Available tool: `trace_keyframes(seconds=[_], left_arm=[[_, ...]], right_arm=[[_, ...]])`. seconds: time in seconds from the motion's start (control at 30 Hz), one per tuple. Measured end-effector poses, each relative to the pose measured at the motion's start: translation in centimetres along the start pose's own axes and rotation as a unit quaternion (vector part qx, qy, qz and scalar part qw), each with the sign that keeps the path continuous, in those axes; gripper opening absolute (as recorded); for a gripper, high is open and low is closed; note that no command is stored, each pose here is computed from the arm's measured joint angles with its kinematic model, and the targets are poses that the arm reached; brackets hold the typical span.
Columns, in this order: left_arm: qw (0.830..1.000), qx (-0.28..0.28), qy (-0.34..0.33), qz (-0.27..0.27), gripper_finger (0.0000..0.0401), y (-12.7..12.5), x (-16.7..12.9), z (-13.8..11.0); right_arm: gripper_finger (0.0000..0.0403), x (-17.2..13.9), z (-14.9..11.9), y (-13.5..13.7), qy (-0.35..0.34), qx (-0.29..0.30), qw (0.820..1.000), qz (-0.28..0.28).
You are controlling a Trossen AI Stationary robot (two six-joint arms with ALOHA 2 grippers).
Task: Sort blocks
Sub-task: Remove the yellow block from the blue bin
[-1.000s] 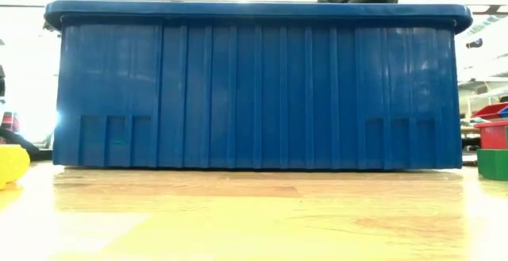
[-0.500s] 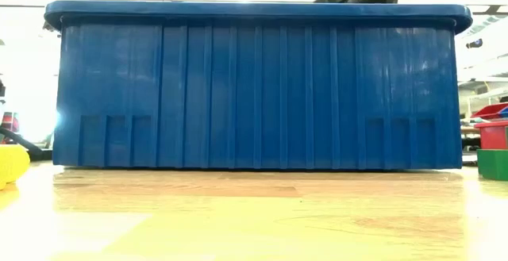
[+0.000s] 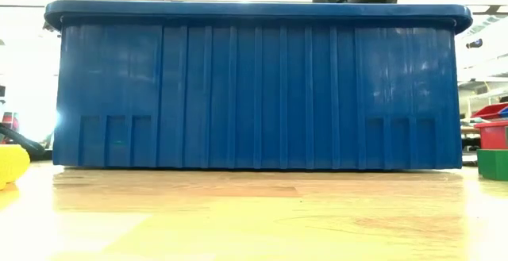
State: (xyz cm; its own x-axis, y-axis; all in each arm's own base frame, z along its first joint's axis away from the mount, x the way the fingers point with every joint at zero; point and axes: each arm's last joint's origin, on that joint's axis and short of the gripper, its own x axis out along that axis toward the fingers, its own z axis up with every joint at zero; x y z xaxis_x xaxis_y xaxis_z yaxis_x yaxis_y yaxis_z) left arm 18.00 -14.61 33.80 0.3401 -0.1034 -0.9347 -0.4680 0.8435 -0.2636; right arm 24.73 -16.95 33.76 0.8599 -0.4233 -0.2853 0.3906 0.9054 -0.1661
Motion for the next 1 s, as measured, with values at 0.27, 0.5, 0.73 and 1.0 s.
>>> trace_keyframes(seconds=[0.27, 0.5, 0.73, 1.0], left_arm=[[0.999, 0.016, 0.038, -0.005, 0.0145, 1.0, 7.4, -2.8], [0.998, 0.001, 0.043, 0.048, 0.0149, 3.1, 10.1, -3.2], [0.998, -0.010, 0.018, 0.059, 0.0191, 3.5, 10.3, -2.4], [0.998, -0.046, 0.031, 0.016, 0.0247, 2.6, 8.7, -0.4]], right_arm=[[0.0238, 0.0, 0.0, 0.1, 0.000, -0.001, 1.000, 0.002], [0.0238, 0.0, 0.0, 0.1, 0.000, -0.007, 1.000, 0.002], [0.0238, 0.0, 0.0, 0.1, -0.001, -0.010, 1.000, 0.002], [0.0238, 0.0, 0.1, 0.1, -0.003, -0.011, 1.000, 0.001]])
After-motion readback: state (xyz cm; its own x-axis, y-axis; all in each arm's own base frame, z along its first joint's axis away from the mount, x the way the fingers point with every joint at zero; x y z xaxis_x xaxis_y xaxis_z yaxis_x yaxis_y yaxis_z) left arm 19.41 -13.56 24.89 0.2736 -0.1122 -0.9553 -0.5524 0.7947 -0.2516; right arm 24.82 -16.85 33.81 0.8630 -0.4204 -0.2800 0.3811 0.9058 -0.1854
